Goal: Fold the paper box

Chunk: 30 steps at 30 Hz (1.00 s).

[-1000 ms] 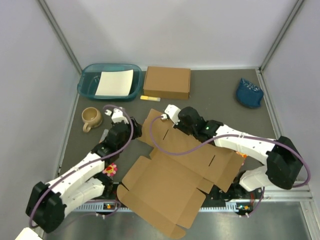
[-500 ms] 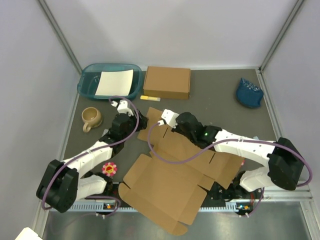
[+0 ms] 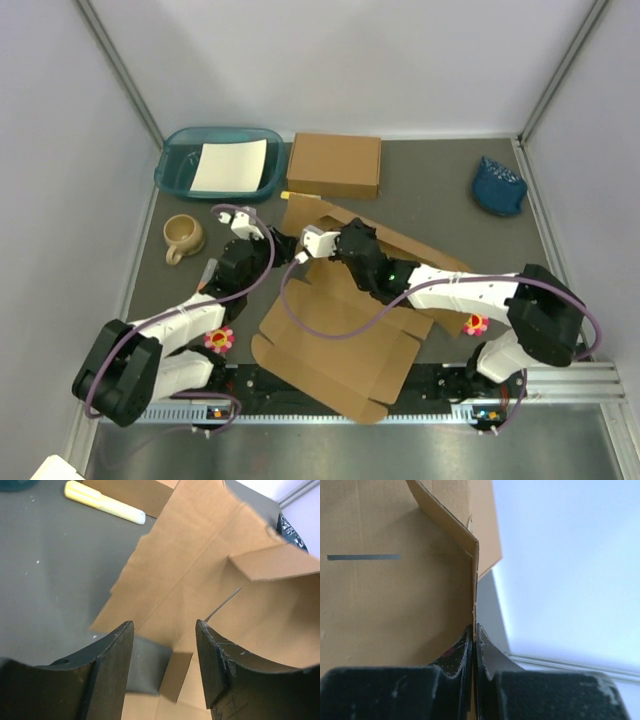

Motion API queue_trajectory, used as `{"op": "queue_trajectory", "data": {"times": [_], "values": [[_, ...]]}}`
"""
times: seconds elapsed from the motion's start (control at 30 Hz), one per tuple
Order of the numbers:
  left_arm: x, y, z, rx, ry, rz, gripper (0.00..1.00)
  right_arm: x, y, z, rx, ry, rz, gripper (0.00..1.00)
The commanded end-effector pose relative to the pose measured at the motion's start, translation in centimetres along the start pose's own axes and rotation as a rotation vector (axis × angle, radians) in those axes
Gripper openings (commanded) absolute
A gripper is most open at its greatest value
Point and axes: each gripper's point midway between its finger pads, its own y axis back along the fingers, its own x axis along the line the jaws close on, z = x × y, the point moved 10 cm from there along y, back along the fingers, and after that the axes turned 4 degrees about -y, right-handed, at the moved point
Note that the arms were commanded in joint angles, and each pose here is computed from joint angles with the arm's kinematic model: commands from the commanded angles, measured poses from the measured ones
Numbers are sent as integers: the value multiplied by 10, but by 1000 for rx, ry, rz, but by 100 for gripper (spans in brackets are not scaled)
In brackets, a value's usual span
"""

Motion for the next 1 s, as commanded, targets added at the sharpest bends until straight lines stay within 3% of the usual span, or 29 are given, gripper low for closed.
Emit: {"op": "queue_trajectory", "data": {"times": [0.0,0.13,0.3,0.67,0.97], "values": [[-4,7,15,-149,79,1,58,-30,8,24,-22,116,-232,0],[2,16,17,-212,105,49,58,-26,16,30,-21,142,-287,0],[6,25,20,-265,138,89,59,10,16,15,7,150,-255,0],[7,25,16,-263,159,75,59,40,19,0,38,41,-158,0],[-6,-11,19,-269,-5,-102,56,38,28,1,5,-66,-37,0]]}}
